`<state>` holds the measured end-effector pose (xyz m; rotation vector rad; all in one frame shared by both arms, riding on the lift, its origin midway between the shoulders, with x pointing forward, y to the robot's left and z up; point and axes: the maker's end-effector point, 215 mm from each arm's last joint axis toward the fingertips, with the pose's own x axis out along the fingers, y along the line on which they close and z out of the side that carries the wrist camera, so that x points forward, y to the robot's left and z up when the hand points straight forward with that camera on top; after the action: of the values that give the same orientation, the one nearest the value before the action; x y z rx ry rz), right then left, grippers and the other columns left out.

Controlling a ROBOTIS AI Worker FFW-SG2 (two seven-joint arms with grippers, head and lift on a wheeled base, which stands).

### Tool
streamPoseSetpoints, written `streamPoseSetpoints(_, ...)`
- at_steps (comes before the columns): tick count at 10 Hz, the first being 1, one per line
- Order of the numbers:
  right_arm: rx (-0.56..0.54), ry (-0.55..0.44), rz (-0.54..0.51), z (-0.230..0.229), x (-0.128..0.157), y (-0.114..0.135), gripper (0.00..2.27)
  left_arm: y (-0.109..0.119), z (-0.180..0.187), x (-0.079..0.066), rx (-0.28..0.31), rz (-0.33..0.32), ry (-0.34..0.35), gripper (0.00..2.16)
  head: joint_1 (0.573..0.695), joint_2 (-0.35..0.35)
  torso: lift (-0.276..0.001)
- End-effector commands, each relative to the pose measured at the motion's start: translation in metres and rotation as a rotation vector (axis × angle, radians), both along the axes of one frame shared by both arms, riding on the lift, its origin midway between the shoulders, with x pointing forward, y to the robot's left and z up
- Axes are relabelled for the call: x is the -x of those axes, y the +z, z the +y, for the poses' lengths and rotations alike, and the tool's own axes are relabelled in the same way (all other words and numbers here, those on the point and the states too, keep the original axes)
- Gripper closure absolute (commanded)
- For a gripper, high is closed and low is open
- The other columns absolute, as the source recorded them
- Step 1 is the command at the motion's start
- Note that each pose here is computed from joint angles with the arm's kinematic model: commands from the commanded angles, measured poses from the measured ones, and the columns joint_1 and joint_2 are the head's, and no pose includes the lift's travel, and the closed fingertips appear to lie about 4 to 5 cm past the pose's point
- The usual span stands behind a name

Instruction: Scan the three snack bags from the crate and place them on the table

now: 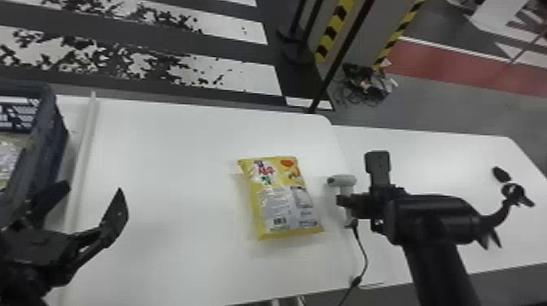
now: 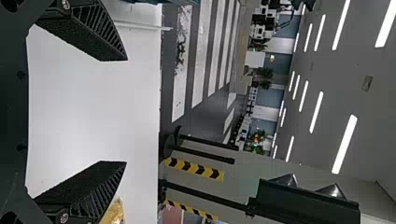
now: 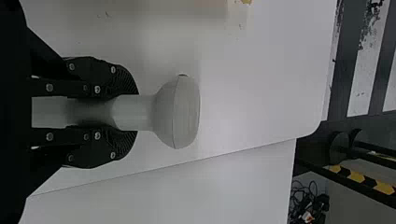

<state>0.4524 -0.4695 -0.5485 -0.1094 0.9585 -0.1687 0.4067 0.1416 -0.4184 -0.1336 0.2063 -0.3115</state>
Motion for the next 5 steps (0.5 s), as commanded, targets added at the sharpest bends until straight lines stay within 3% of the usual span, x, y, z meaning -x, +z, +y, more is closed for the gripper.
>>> streamPoseSetpoints(1,-0.007,0.004,-0.01,0.0027,-0.0019,-0.0019,1.69,0.0001,0.0,0.0,0.001,0.0,0.0,0.08,0.695,-0.35,-0.062)
streamPoseSetpoints(2,-0.016,0.004,-0.009,0.0049,-0.0016,-0.0028,1.15,0.0,0.0,0.0,-0.001,0.0,0.0,0.08,0.695,-0.35,-0.062)
streamPoseSetpoints(3,-0.015,0.0,-0.006,0.0039,-0.0007,-0.003,0.44,-0.0001,0.0002,0.0001,-0.002,0.0,-0.001,0.08,0.695,-0.35,-0.062)
streamPoseSetpoints(4,-0.013,-0.006,-0.01,0.0014,-0.0002,-0.0015,0.15,0.0009,-0.0001,-0.0002,0.001,-0.001,0.0,0.08,0.695,-0.35,-0.062)
streamPoseSetpoints(5,-0.01,-0.01,-0.018,-0.0012,0.0009,0.0037,0.1,0.0002,0.0008,0.0003,0.0,0.0,0.001,0.08,0.695,-0.35,-0.062)
